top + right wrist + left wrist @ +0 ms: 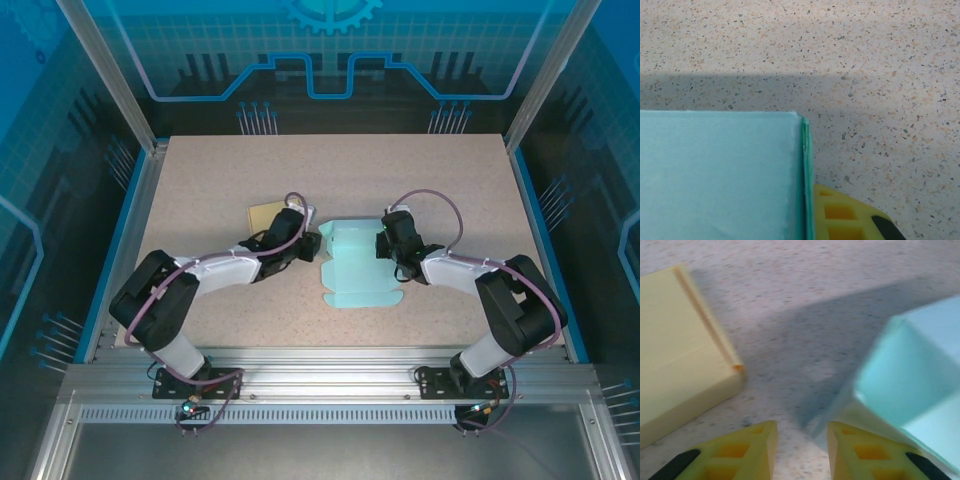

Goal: Fold the paper box

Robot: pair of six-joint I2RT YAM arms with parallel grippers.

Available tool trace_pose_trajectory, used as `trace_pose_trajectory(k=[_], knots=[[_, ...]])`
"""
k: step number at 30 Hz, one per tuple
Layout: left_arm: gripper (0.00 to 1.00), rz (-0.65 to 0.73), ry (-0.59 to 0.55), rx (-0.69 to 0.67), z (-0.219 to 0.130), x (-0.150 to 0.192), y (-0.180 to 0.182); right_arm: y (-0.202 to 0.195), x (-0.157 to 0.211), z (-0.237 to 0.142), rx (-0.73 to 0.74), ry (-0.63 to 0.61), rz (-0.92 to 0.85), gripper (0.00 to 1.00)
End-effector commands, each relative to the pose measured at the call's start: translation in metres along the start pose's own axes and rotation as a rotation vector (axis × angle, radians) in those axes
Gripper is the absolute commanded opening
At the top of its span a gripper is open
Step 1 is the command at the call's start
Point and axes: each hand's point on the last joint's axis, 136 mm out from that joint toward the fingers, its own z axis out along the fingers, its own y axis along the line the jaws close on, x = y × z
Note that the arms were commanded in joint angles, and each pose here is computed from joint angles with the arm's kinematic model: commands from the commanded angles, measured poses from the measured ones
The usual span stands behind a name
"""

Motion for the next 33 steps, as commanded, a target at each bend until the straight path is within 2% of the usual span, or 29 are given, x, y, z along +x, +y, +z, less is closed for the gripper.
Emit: trace_pose_trajectory(k=[1,7,13,19,24,33], knots=[[0.34,0.080,-0.034,0.067,-0.003,-0.013,-0.024,0.011,0.010,0.000,-0.029,0.041,-0.019,0.00],[0.37,0.134,-0.008,0.118,-0.005,-0.003,-0.037,0.012,0.009,0.001,-0.033,0.041,-0.019,0.00],[0.37,0.219,-0.003,0.070,0.007,0.000,-0.030,0.015,0.011,0.003,-0.042,0.046,-0.022,0.00],[0.39,0.297,-0.107,0.100,0.015,-0.016,-0.039,0.016,0.012,0.003,-0.051,0.049,-0.024,0.00],[0.40,0.342,-0.143,0.099,0.026,-0.022,-0.042,0.019,0.012,0.003,-0.063,0.048,-0.028,0.00],[0.31,0.295,-0.168,-0.058,0.052,-0.036,-0.020,0.022,0.013,0.001,-0.076,0.050,-0.039,0.00]])
